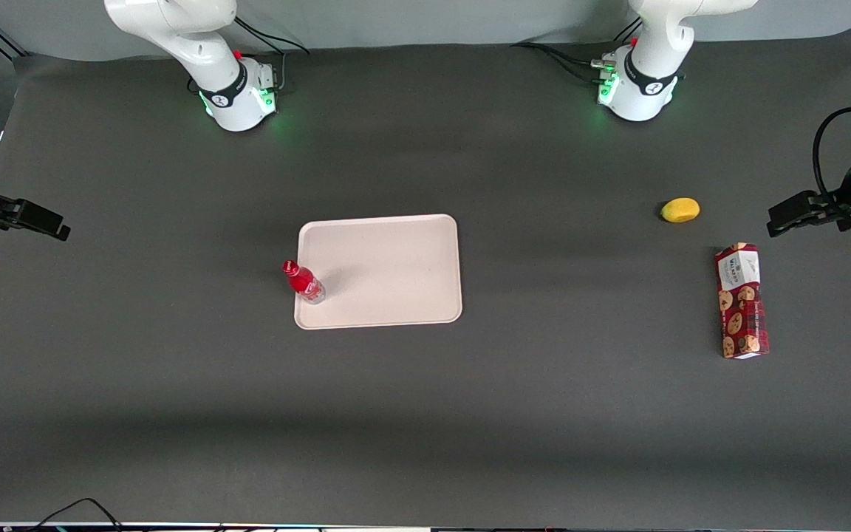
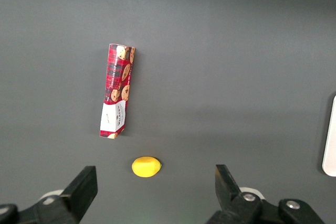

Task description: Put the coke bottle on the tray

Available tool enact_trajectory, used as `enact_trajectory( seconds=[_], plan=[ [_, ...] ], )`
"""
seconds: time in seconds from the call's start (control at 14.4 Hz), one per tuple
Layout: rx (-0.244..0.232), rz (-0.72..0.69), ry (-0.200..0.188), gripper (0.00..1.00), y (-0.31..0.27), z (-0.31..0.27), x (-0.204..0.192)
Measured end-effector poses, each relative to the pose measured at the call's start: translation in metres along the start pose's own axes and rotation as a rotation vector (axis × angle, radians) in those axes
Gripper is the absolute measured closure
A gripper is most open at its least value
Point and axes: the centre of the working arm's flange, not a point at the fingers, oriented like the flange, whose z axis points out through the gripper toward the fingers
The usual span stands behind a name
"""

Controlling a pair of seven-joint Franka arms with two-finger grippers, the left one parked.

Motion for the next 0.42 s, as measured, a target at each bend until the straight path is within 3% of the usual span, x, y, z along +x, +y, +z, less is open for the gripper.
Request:
enact_trajectory(
  seconds=[0.42],
  plan=[
    [0.001, -0.005, 0.016, 0.0, -0.0025, -0.0069, 0.0003]
  ],
)
